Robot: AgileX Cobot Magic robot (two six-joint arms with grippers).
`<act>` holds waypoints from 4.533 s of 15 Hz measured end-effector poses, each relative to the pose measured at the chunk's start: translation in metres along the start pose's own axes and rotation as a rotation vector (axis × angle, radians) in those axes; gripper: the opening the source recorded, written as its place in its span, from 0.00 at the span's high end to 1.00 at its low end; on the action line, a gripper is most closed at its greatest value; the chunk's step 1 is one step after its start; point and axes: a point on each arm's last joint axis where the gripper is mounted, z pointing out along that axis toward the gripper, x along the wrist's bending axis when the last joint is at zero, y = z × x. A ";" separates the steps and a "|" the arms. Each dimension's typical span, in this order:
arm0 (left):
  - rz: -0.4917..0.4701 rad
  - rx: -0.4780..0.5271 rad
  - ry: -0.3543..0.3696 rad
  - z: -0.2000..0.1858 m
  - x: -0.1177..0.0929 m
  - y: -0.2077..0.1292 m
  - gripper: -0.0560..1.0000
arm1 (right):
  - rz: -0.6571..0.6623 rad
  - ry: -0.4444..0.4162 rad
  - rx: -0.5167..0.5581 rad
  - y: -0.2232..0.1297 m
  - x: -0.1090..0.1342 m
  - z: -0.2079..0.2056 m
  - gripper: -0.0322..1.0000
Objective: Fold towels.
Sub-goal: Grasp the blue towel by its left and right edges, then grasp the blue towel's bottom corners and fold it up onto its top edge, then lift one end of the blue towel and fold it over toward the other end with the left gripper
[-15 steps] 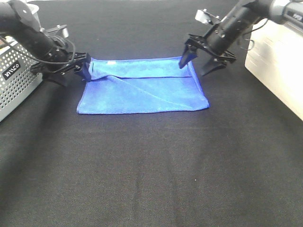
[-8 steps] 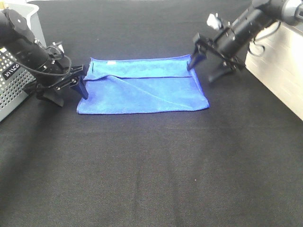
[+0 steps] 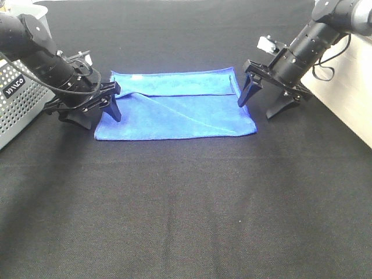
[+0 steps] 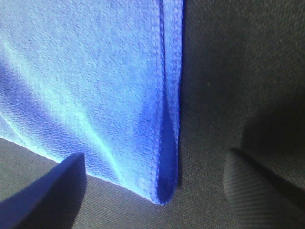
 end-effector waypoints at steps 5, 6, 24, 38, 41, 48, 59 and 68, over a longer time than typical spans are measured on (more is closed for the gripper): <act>-0.041 0.003 -0.029 0.006 0.000 0.000 0.28 | 0.010 0.023 0.020 -0.005 -0.002 0.012 0.25; -0.050 0.004 -0.037 0.008 0.000 0.000 0.28 | 0.002 0.035 0.024 -0.005 0.002 0.018 0.25; 0.090 0.229 0.048 -0.003 -0.012 -0.025 0.93 | 0.019 0.057 0.048 -0.021 0.032 0.007 0.97; 0.061 0.198 0.071 -0.062 -0.009 -0.097 0.93 | 0.053 -0.038 -0.017 -0.120 0.029 -0.012 0.97; 0.109 0.082 0.055 -0.079 -0.024 -0.063 0.93 | -0.003 -0.032 -0.133 -0.087 0.040 -0.032 0.97; 0.115 0.028 0.157 -0.045 -0.022 0.002 0.93 | -0.056 -0.018 -0.170 -0.018 0.037 -0.008 0.97; 0.081 0.058 0.154 -0.016 -0.015 0.009 0.15 | -0.044 -0.009 -0.068 -0.014 0.029 0.010 0.13; -0.050 0.067 0.098 0.009 -0.012 0.006 0.52 | -0.047 -0.007 -0.047 -0.016 0.029 0.009 0.12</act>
